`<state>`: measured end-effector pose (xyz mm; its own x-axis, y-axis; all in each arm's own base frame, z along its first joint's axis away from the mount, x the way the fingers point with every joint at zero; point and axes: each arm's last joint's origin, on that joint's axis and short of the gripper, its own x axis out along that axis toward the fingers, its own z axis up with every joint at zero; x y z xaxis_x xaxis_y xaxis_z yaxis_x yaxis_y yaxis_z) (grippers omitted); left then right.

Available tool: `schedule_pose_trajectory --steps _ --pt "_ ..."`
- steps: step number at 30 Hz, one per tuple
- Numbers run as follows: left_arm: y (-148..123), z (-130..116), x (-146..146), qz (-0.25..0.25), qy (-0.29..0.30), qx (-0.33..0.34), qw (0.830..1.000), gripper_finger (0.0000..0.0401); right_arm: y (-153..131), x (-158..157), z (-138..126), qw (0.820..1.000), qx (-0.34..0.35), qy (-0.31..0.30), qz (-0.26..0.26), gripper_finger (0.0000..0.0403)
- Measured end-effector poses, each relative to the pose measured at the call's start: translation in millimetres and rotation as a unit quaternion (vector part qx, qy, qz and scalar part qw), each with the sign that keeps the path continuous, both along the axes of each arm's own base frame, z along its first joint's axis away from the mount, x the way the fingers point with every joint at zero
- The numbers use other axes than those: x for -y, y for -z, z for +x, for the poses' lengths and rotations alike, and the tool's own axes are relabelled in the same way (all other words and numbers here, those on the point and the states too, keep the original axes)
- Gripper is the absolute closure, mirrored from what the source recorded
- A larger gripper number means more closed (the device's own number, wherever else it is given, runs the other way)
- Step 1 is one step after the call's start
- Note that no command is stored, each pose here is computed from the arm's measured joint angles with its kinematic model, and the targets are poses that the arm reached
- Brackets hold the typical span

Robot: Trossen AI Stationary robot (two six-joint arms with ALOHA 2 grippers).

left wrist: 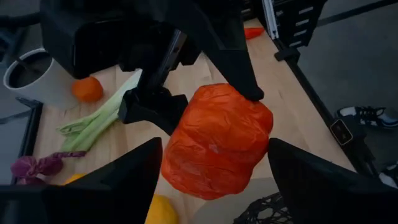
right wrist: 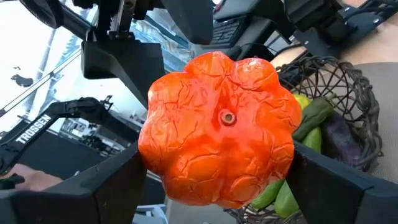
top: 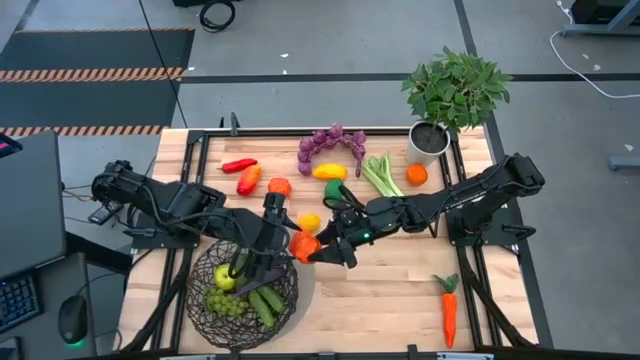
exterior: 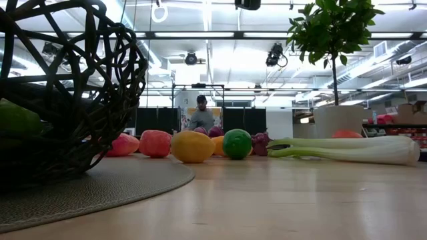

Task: Build produce basket
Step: Put the bottom orange pumpkin into the black basket

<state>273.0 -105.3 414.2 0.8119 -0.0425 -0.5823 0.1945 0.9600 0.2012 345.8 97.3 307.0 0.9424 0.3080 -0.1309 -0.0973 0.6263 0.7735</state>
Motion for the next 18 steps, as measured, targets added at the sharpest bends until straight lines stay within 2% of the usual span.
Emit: schedule_pose_trajectory --steps 8,18 --pt "3.7 3.6 1.6 -0.017 -0.003 -0.01 1.0 0.0044 -2.3 0.9 0.5 1.0 0.012 0.007 0.002 0.0048" --pt "15.9 18.1 5.8 -0.015 -0.007 -0.025 1.0 0.0026 -4.8 4.2 1.6 1.0 0.024 0.013 0.005 0.0048"
